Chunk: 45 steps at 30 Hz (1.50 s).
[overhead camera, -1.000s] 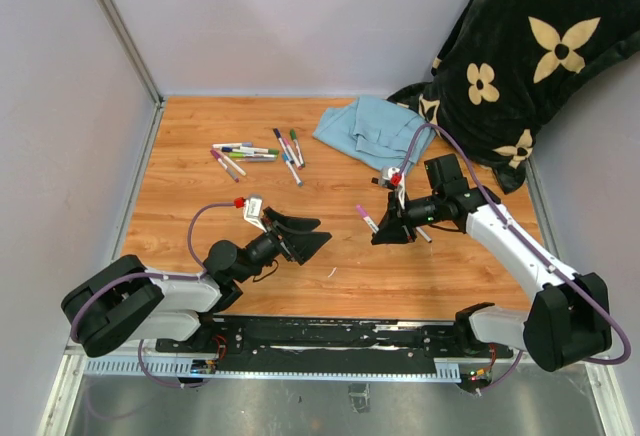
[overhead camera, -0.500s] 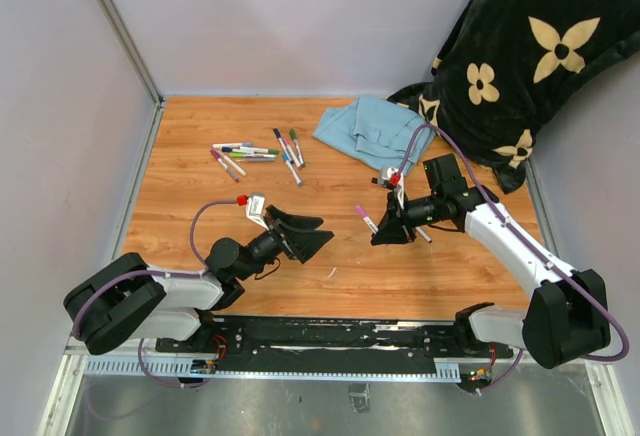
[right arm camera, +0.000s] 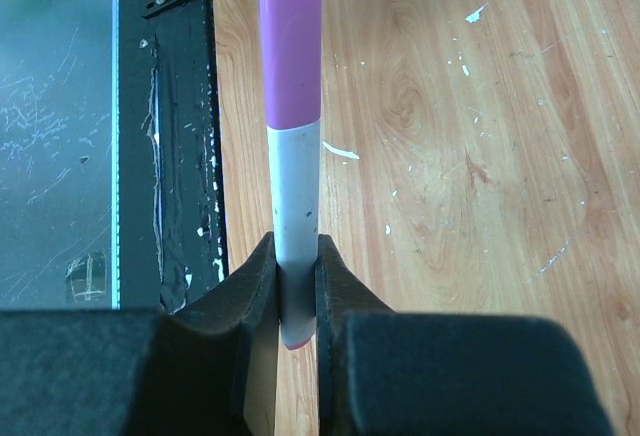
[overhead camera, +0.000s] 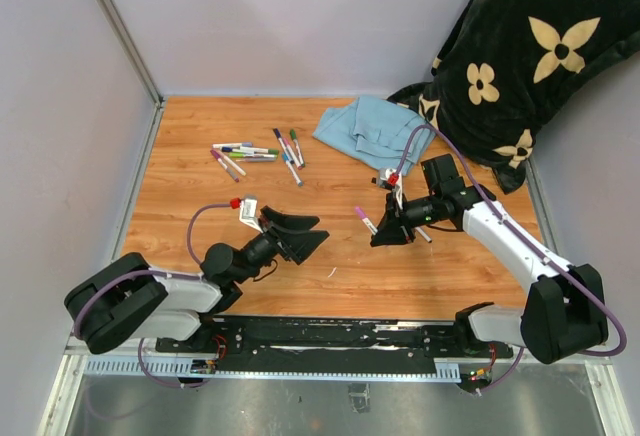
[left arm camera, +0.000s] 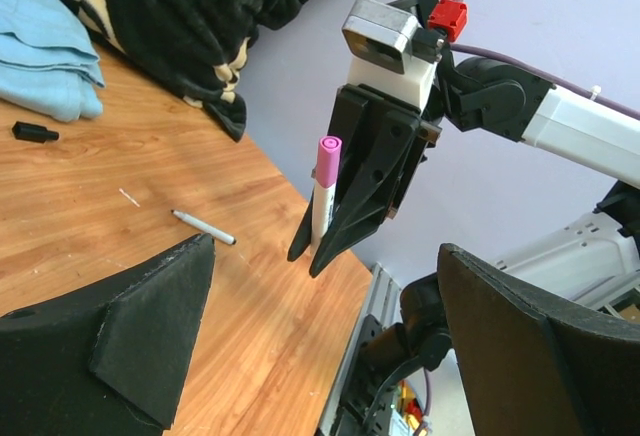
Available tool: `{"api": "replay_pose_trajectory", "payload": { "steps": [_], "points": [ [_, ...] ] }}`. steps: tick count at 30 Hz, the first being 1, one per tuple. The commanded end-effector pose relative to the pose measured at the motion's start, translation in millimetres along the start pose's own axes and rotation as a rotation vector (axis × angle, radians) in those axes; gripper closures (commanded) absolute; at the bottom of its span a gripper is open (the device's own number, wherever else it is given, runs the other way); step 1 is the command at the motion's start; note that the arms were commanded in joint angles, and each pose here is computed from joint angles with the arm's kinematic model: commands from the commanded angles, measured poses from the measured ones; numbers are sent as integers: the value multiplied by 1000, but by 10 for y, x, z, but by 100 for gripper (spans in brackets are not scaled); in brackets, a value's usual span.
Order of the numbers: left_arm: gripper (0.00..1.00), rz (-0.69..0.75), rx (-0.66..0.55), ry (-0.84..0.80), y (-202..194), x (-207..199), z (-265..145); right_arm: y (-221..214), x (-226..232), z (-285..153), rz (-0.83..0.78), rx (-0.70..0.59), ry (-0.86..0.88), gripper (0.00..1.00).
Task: Open the pen caps
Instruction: Open the pen cap from the pen.
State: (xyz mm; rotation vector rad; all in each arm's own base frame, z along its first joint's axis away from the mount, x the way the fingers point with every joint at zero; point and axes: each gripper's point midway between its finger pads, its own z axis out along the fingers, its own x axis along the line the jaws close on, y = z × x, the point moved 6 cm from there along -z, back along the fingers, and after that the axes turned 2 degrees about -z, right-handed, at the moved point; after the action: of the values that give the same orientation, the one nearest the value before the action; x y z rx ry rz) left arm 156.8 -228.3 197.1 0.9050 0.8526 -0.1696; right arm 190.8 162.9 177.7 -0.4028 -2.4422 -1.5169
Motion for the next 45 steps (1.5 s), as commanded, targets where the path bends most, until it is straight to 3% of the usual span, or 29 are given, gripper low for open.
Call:
{"api": "replay_pose_trajectory", "payload": {
  "steps": [1, 20, 34, 39, 45],
  "points": [
    [3, -1, -50, -40, 72, -53, -9, 93, 50, 2, -32, -14, 32, 92],
    [7, -31, -82, -81, 143, -114, 327, 168, 121, 21, -1, -59, 102, 92],
    [14, -42, -79, -92, 29, -115, 727, 160, 105, 42, 22, -60, 115, 92],
    [26, -47, -45, -116, -72, -121, 841, 158, 106, 46, 27, -61, 119, 92],
    [51, -56, -14, -146, -141, -114, 927, 155, 102, 52, 35, -60, 124, 92]
  ]
}}
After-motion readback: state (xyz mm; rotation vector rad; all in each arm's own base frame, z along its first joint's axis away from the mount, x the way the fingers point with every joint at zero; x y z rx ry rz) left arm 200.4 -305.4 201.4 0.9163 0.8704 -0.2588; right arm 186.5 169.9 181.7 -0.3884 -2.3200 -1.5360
